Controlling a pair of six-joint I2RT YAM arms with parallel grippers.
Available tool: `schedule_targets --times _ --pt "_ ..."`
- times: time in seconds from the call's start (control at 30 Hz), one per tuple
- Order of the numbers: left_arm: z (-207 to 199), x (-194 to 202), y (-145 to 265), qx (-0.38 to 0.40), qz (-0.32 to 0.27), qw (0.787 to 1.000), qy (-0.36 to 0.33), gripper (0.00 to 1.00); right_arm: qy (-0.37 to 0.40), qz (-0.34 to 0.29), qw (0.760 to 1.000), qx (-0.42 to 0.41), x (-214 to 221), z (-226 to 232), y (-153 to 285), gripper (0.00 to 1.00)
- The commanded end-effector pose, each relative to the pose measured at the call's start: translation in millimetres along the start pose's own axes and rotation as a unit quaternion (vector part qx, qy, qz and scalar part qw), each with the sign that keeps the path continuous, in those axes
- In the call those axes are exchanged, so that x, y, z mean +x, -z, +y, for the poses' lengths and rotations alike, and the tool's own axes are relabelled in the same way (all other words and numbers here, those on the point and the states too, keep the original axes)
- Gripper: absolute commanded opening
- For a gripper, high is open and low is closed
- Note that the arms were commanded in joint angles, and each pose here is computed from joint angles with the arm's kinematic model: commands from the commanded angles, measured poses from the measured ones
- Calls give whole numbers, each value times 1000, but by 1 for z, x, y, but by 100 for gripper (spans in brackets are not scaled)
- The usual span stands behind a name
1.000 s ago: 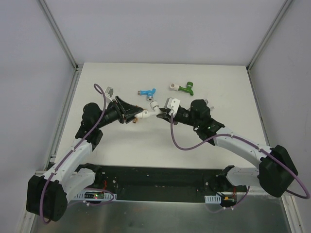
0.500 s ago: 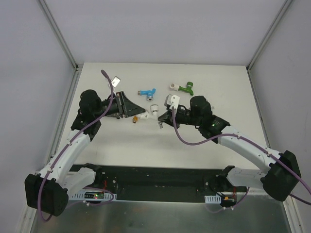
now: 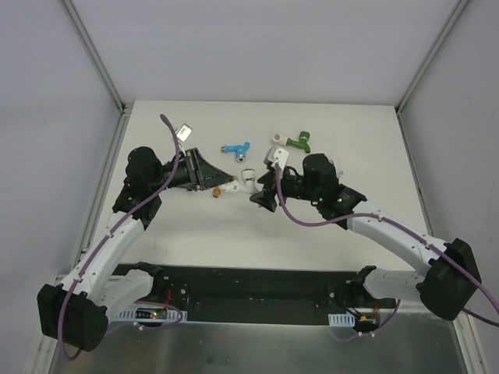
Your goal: Install the water faucets
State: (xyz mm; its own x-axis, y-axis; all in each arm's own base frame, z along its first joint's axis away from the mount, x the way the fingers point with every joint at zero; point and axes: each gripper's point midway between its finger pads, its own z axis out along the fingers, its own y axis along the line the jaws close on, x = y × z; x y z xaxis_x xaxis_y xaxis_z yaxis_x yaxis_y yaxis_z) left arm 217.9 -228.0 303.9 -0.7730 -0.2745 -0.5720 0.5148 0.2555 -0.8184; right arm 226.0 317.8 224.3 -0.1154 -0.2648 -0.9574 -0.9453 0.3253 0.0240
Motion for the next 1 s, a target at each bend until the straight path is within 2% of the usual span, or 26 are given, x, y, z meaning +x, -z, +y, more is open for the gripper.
schedule_targets --times 0.0,0.03,0.17,0.2,0.27,0.3,0.33,0.4,0.43,0.53,0.67,0.8,0.97 --pt "-35 -9 1 56 -21 997 -41 0 -8 -34 999 -20 -22 3 -12 63" --pt "-36 -7 0 60 -17 997 -42 0 -11 -34 999 -26 -23 4 -14 62" --pt "-42 -2 -4 83 1 995 -52 0 -28 -33 997 -62 -27 14 -20 39" --pt "-44 0 -4 91 5 994 -57 0 -31 -32 997 -66 -27 15 -20 30" --pt "-44 0 -4 93 6 994 -62 0 -31 -25 998 -55 -23 13 -19 0" --pt "-43 -1 -4 87 6 994 -62 0 -28 -21 999 -40 -20 8 -16 0" --pt "-40 -1 -4 73 6 995 -62 5 -21 -16 999 -25 -17 4 -14 0" --pt "-28 -4 -4 24 -2 999 -49 38 -4 -9 1000 17 -14 -8 -6 0" --pt "-22 -6 -3 -1 -8 999 -42 48 2 -5 999 39 -13 -15 -2 0" --pt "-9 -14 2 -53 -42 997 -24 61 7 1 996 88 -14 -29 6 0" --pt "-1 -12 -3 -67 -57 996 -9 65 16 -3 993 119 -19 -31 6 0" --pt "4 -5 -15 -68 -45 997 15 66 30 -4 992 125 -20 -28 3 0" --pt "-2 3 -33 -48 -30 998 10 64 30 -5 989 144 -24 -29 1 0"
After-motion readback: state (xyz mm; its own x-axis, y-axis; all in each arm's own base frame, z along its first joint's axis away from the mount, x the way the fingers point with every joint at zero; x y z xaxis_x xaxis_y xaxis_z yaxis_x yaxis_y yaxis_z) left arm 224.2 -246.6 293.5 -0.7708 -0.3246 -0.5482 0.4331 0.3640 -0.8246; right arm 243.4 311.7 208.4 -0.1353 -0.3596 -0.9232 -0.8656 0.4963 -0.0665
